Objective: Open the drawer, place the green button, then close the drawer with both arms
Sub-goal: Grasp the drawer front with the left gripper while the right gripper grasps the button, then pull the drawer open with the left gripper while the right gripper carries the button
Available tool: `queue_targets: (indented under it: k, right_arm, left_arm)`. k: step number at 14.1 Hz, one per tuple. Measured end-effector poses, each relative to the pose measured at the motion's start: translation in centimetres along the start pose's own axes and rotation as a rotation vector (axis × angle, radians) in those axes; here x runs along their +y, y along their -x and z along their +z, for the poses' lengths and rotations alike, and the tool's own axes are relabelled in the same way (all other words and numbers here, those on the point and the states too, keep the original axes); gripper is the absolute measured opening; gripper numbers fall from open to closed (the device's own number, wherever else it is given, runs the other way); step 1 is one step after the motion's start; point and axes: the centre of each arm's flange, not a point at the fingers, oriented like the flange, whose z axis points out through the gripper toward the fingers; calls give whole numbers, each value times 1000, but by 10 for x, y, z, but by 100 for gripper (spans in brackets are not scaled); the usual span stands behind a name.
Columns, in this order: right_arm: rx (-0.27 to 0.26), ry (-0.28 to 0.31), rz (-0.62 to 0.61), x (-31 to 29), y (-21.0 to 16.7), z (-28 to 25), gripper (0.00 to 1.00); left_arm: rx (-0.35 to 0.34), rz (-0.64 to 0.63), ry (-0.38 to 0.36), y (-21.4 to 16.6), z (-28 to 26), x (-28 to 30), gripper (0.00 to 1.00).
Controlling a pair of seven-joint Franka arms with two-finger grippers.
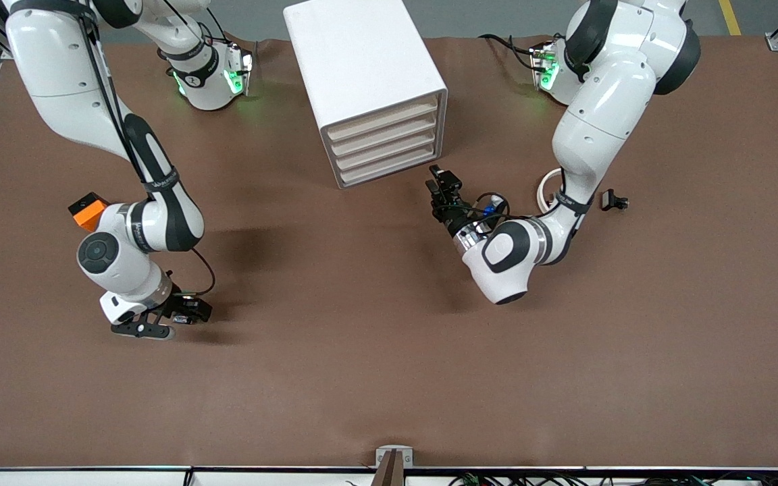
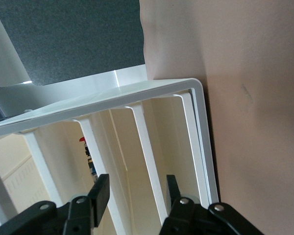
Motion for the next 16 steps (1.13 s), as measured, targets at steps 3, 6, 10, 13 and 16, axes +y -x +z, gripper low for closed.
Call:
queue_targets:
  k: [3,6,10,13,16]
  right_arm:
    - [4,19,-13,7,-2,0,100]
    - [-7,30,-7,15,-2,1,100]
    - [-19,35,8,25,-2,2,100]
    - [-22,34,9,24,-2,2,100]
    - [-22,31,22,19,-1,3,100]
  left_arm:
    - [25,-8,-19,4,18,8,54]
    - [57,-10,-36,10,38,12,54]
    - [110,-20,-69,16,71,14,54]
    - [130,-20,-83,18,83,13,54]
    - [129,-14,-105,25,96,11,54]
